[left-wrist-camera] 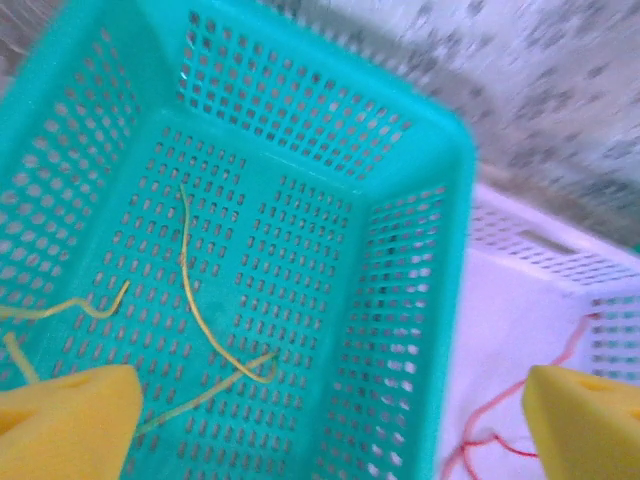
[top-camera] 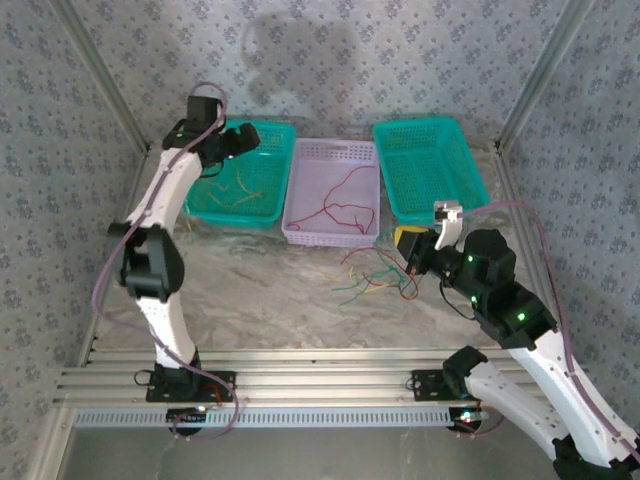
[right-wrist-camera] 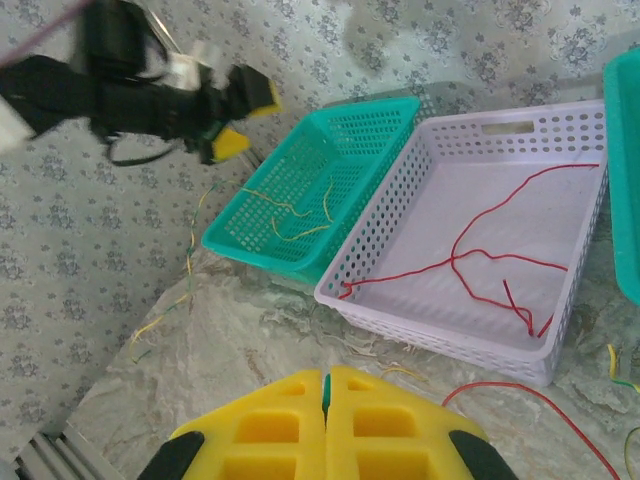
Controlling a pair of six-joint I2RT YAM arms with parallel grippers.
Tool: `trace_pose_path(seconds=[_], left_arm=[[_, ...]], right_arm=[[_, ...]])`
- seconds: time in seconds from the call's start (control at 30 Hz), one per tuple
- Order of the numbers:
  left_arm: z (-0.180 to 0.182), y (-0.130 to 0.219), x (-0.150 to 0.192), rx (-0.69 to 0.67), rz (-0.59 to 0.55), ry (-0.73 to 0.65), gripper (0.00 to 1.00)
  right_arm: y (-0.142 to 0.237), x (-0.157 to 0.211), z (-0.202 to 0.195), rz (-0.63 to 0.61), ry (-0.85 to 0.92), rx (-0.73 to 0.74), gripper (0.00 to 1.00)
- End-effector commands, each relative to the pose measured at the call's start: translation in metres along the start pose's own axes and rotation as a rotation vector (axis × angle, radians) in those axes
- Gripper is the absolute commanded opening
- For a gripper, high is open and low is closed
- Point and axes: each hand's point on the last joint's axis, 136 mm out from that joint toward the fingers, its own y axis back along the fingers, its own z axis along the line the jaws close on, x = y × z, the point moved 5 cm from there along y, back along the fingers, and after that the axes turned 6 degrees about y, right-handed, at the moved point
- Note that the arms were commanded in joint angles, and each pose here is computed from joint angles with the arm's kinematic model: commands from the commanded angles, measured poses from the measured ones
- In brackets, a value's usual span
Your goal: Untangle the cables
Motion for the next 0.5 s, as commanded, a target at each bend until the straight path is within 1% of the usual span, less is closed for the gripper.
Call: trace_pose_path(seconds=[0.0, 0.13, 0.17, 0.3, 0.47], left_arm=[[0.001, 0.069, -0.005, 0.022, -0.117, 0.022, 1.0], [0.038, 0.098, 0.033, -0.053, -0.105, 0.091, 0.99], [0.047, 0.104, 0.045, -0.074, -0.104, 0.117, 0.98], [0.079, 0.124, 0.089, -0.11, -0.108, 0.191, 0.98], [0.106, 0.135, 0.132, -0.168, -0.037, 0.21, 0.97]], right_arm=[[0.008, -0.01, 0.007, -0.036, 0.031, -0.026, 0.0], [0.004, -0.007, 0.009, -0.03, 0.034, -0.042, 0.0], [0.003, -0.007, 0.01, -0.028, 0.036, -0.05, 0.0], [0.001, -0.006, 0.012, -0.026, 0.042, -0.064, 0.0], [0.0, -0.003, 0.015, -0.02, 0.048, -0.082, 0.0]])
